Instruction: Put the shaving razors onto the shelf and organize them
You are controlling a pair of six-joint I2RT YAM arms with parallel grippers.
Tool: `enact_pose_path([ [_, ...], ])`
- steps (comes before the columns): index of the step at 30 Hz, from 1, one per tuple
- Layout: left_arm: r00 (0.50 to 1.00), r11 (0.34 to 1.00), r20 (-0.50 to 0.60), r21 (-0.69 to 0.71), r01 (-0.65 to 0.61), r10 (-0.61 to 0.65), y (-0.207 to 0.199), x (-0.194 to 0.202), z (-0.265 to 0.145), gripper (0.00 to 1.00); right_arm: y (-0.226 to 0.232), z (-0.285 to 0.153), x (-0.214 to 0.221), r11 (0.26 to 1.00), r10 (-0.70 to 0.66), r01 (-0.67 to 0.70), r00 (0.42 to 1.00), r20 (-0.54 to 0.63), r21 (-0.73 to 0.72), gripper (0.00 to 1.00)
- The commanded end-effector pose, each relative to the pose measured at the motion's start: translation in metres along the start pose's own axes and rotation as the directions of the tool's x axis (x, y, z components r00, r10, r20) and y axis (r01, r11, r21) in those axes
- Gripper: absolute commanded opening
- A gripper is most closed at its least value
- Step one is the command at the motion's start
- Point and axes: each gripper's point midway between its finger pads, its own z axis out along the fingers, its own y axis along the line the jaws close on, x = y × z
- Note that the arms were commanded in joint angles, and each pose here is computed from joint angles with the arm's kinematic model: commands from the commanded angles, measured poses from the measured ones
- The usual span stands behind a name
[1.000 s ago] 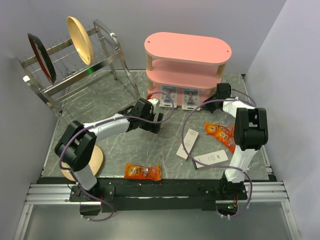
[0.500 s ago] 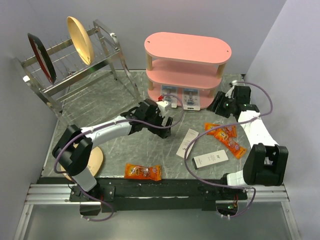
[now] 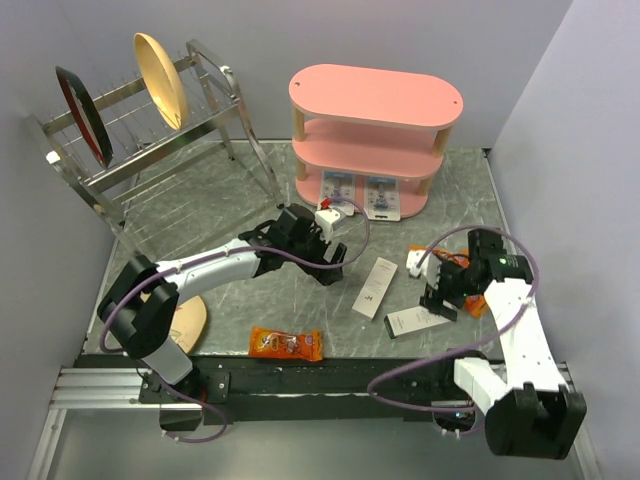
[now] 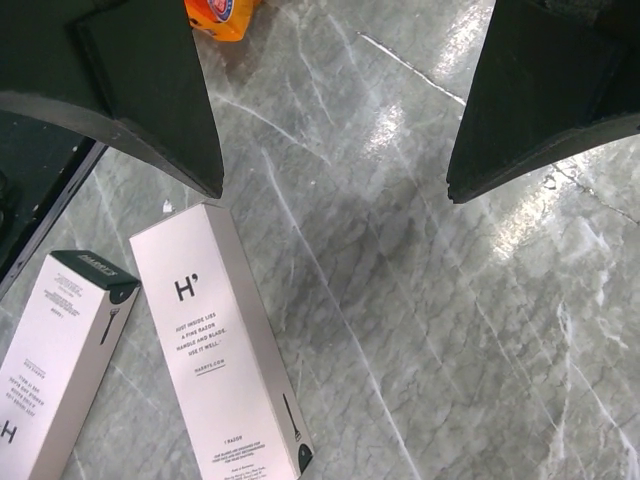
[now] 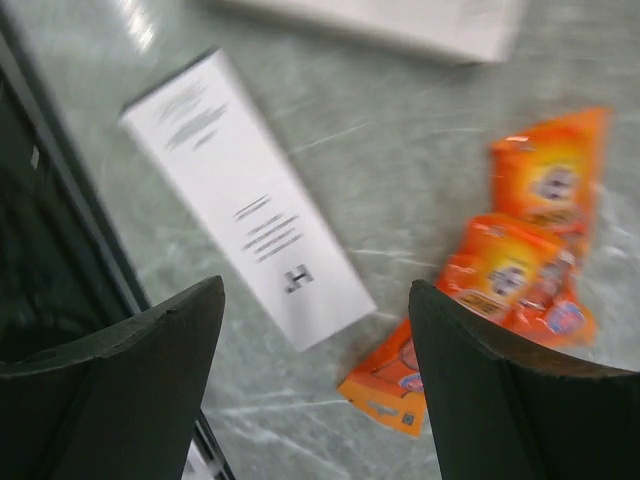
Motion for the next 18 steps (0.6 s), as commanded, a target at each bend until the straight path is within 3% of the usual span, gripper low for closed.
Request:
enact_pose_path([
  [1, 0.997, 0.998, 0.058, -0.007, -0.060, 0.060, -0.002, -0.012, -0.011, 0.99, 0.024, 0.013, 0.034, 0.953, -0.258, 0.240, 0.963, -0.080, -0.184, 0.82],
  [8, 0.996, 0.995, 0.029, -0.035, -0.088, 0.089, 0.006, -0.003, -0.009, 0.99, 0.029, 0.033, 0.063, 0.890, -0.430, 0.398, 0.895, -0.118, -0.224, 0.83],
  [18, 0.997, 0.997, 0.014, -0.028, -0.074, 0.075, 0.007, 0.000, -0.001, 0.99, 0.009, 0.043, 0.059, 0.912, -0.368, 0.336, 0.924, -0.106, -0.237, 0.82],
])
